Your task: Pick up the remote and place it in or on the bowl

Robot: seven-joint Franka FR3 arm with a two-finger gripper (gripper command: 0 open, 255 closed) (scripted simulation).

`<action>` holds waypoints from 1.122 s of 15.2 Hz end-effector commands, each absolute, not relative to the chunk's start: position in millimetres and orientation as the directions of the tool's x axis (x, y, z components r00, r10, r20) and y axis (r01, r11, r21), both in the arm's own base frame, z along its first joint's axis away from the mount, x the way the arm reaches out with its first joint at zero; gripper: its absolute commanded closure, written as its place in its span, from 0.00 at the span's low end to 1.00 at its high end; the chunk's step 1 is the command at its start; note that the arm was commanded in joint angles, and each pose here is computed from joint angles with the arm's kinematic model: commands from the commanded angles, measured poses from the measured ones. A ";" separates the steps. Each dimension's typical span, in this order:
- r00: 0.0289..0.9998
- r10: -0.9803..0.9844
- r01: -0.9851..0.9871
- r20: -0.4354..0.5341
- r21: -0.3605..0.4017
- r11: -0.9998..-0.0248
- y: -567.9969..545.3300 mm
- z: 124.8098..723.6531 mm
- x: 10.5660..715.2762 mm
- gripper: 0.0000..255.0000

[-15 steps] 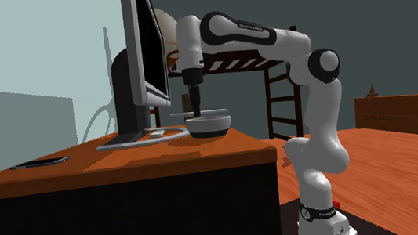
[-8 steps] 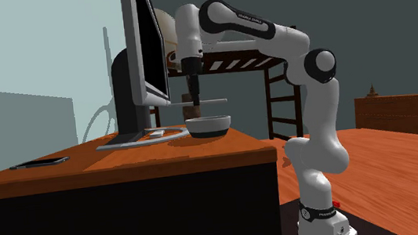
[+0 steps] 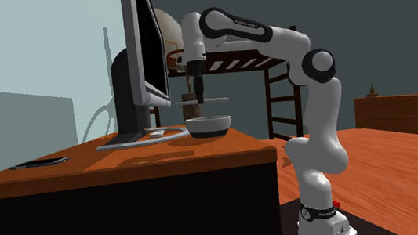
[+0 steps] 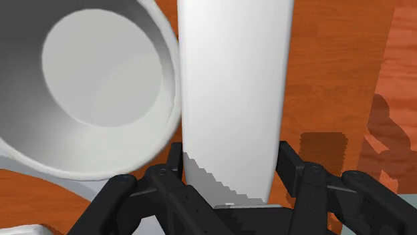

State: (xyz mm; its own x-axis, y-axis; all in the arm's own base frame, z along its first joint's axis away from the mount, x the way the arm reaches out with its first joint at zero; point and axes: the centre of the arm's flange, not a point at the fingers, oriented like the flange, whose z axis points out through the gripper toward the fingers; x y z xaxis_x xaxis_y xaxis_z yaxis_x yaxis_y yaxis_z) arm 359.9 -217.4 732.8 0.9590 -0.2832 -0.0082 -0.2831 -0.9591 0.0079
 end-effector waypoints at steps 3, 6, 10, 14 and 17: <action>0.959 -0.282 -0.282 -0.008 0.008 -0.959 -264.3 734.4 333.5 1.00; 0.959 -0.282 -0.282 -0.008 0.008 -0.959 -298.0 734.8 312.8 1.00; 0.959 -0.282 -0.282 -0.008 0.008 -0.959 -347.3 735.4 282.5 1.00; 0.959 -0.282 -0.282 -0.008 0.008 -0.959 -347.3 714.3 282.5 1.00; 0.959 -0.282 -0.282 -0.008 0.008 -0.959 -347.3 698.5 282.5 1.00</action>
